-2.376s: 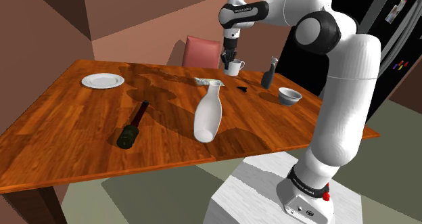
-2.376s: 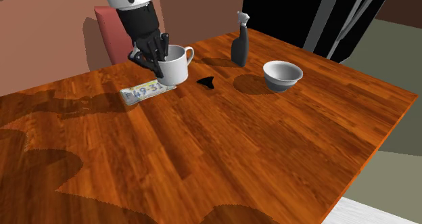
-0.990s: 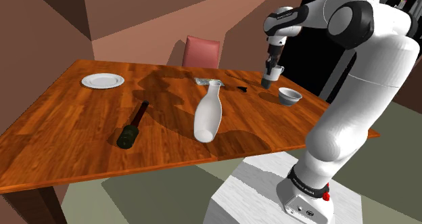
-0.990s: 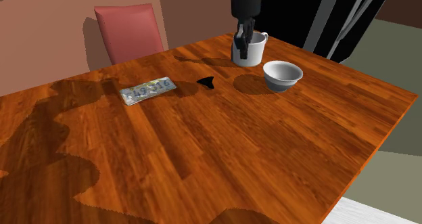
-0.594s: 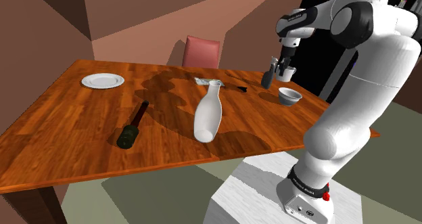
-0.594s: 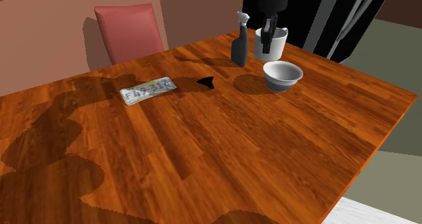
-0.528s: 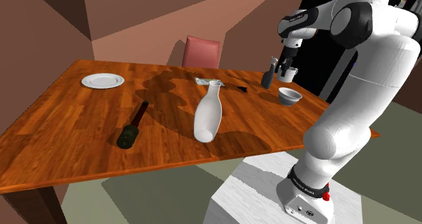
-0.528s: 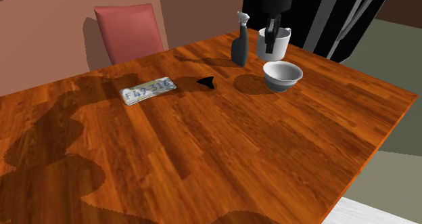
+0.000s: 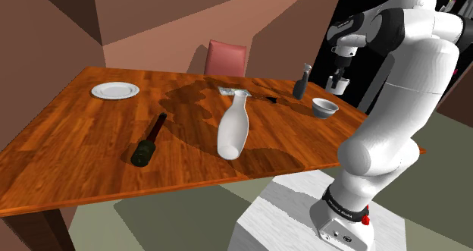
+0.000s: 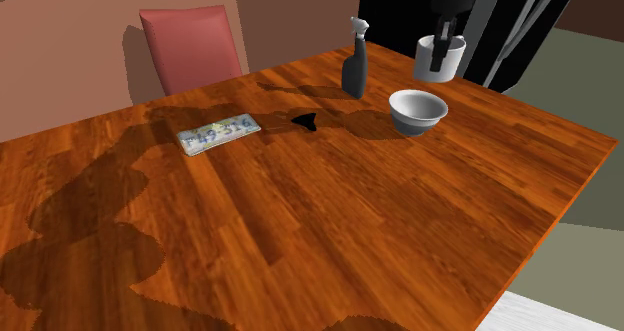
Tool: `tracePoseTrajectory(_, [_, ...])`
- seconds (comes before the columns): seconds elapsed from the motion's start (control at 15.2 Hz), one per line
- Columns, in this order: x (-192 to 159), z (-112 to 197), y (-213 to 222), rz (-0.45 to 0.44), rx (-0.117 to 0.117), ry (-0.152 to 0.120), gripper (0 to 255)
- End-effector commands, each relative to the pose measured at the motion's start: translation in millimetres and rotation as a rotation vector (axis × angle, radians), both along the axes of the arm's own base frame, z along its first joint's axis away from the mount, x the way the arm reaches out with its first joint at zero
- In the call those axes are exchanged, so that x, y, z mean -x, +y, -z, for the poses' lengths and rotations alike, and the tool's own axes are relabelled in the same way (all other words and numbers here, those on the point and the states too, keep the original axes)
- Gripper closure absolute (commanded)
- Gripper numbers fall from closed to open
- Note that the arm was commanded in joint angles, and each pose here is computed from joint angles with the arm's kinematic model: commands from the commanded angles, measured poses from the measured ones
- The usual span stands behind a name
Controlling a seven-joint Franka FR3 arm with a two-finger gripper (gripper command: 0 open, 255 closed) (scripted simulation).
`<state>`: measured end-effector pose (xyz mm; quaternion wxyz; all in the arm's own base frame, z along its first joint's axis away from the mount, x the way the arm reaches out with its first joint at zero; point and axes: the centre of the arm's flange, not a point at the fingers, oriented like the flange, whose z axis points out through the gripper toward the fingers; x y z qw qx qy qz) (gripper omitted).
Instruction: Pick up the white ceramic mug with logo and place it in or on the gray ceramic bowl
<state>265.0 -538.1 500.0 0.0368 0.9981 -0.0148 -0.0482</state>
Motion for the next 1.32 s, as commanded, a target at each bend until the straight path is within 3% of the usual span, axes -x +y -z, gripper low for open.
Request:
tracePoseTrajectory(0.0, [4,7,-4,-0.002,0.0,0.0,255])
tracePoseTrajectory(0.86, [4,76,-4,-0.002,0.0,0.0,255])
tracePoseTrajectory(1.25, [4,78,-4,-0.002,0.0,0.0,255])
